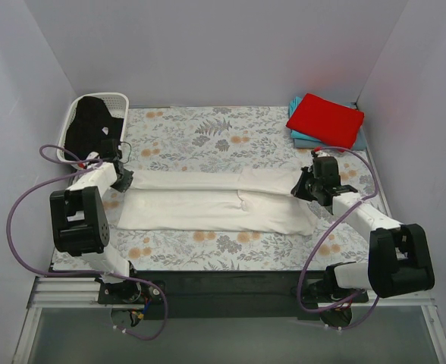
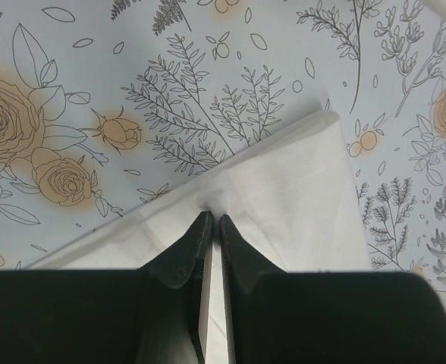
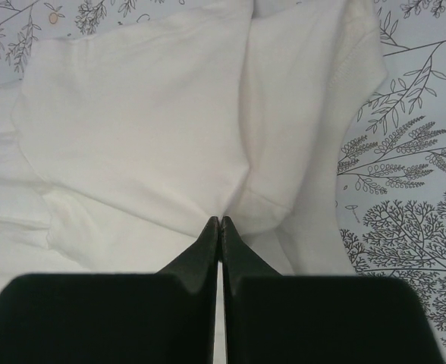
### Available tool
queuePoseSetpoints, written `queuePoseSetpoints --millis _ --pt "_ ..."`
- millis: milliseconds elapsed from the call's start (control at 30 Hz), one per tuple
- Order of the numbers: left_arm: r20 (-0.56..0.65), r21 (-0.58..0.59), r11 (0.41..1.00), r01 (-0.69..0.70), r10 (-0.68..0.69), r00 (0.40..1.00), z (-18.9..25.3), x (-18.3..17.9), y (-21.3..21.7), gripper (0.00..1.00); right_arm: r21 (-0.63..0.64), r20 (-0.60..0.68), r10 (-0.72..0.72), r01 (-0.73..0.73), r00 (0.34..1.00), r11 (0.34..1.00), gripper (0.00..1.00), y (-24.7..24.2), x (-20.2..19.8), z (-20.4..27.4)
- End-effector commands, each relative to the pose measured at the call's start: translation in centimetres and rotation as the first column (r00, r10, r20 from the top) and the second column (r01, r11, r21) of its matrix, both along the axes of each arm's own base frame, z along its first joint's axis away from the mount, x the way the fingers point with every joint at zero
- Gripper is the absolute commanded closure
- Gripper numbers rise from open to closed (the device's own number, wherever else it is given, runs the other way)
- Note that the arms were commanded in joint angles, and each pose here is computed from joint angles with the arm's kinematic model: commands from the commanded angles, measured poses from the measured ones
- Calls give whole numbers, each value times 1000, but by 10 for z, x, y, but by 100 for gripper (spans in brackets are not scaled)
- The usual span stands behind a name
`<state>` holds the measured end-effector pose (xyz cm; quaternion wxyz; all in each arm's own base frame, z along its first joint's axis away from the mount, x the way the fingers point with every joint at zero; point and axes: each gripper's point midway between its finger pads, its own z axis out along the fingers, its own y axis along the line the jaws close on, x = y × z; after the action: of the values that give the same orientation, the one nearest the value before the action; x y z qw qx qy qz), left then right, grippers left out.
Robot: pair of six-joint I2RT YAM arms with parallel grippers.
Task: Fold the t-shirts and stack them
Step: Fold the tshirt
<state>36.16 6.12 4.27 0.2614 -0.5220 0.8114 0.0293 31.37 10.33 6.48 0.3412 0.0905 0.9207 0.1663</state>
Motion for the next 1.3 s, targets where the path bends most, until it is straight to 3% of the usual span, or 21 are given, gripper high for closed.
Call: queuePoseSetpoints --millis 0,500,533,567,667,700,800,867,1000,1267 --pt "81 23 1000 -14 12 997 26 4 7 100 21 71 -18 16 997 1000 99 -1 9 18" --pt "44 -10 1000 -21 22 999 9 -14 5 100 22 27 -25 24 999 999 99 -5 -12 -7" --pt "49 -21 999 -28 29 998 9 -14 5 99 23 27 -24 23 999 999 99 -5 -13 -8" --pt "48 -29 999 -37 39 998 8 -17 7 91 25 23 -21 20 1000 999 99 -4 -16 -10" --pt "83 -42 998 -40 43 996 22 -17 9 69 33 35 0 -1 999 999 86 -2 -18 -7" --pt "96 -36 999 -39 43 994 28 -15 11 66 34 53 4 -6 999 999 73 -2 -17 -2" --pt "151 -11 1000 -9 11 988 52 -9 14 57 27 93 21 -23 995 999 47 -1 -13 10" --pt "179 -11 999 38 -35 983 62 -3 10 57 31 98 38 -41 994 999 42 2 -11 15" --pt "231 -34 990 137 -125 965 78 15 -10 57 41 111 80 -85 991 996 41 12 -1 27" --pt "191 -90 960 264 -243 951 57 43 -66 70 5 130 195 -198 972 980 43 64 34 43"
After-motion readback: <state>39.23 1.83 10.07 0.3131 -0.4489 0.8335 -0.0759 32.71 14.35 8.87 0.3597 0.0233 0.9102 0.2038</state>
